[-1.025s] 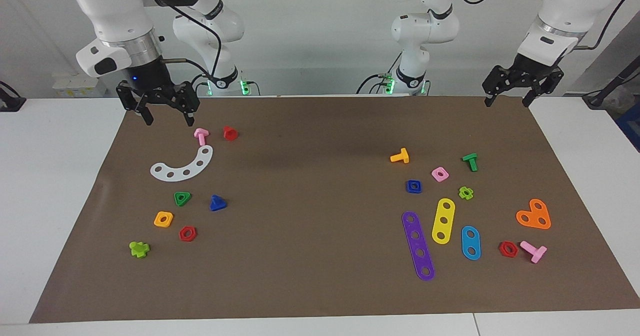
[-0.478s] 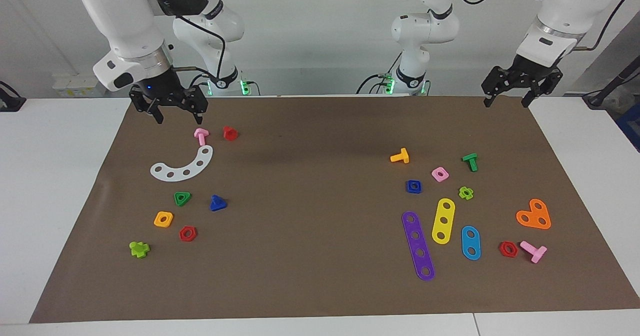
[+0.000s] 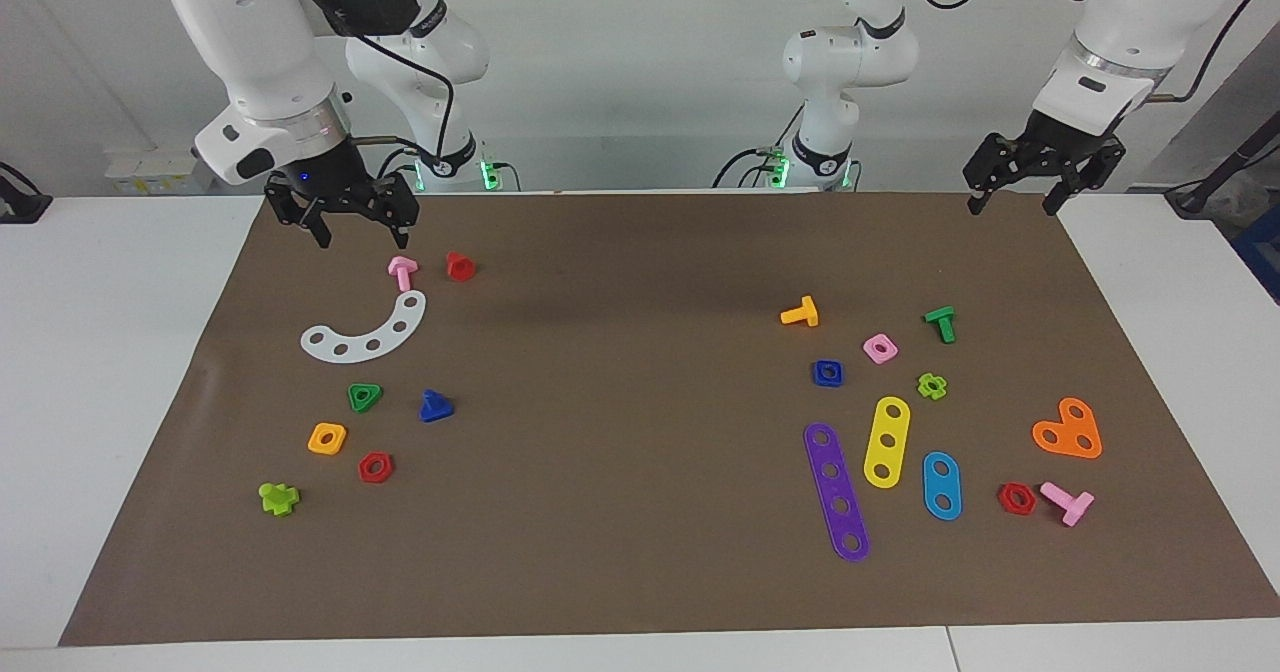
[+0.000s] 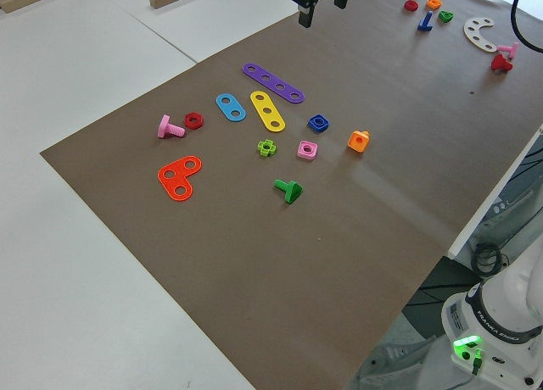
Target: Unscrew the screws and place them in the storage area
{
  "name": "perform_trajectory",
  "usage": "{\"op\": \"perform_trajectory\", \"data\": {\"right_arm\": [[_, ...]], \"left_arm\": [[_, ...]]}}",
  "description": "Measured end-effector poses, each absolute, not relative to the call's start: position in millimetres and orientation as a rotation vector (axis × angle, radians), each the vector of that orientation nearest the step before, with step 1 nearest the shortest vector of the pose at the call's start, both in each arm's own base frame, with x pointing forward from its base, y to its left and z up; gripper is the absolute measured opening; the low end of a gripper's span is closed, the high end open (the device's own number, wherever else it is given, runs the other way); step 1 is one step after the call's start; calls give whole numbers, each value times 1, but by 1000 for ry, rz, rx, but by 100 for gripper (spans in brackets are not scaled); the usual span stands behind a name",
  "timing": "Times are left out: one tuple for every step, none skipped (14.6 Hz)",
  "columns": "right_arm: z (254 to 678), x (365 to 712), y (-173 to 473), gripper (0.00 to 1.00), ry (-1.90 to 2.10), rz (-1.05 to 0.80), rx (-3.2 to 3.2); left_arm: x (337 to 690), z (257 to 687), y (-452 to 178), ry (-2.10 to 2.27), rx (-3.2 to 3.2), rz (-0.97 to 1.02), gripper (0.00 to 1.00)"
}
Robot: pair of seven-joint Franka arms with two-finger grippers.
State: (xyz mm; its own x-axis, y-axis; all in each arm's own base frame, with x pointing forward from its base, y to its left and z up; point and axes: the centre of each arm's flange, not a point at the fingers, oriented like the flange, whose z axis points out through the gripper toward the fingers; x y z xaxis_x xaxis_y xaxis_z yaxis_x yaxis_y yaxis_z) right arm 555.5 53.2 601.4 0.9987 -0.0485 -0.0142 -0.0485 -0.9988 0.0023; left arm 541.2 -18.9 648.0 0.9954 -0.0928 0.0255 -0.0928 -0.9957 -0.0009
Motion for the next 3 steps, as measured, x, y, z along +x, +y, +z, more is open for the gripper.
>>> {"op": "perform_trajectory", "data": {"right_arm": [[601, 555, 54, 100, -74, -23, 3139], [601, 555, 55, 100, -71, -24, 3139], [601, 554, 56, 100, -68, -24, 3139]], "left_arm": [[541, 648, -19, -146, 3138, 41, 100], [542, 648, -19, -146, 3138, 46, 100], [542, 649, -19, -145, 3138, 55, 100]]}}
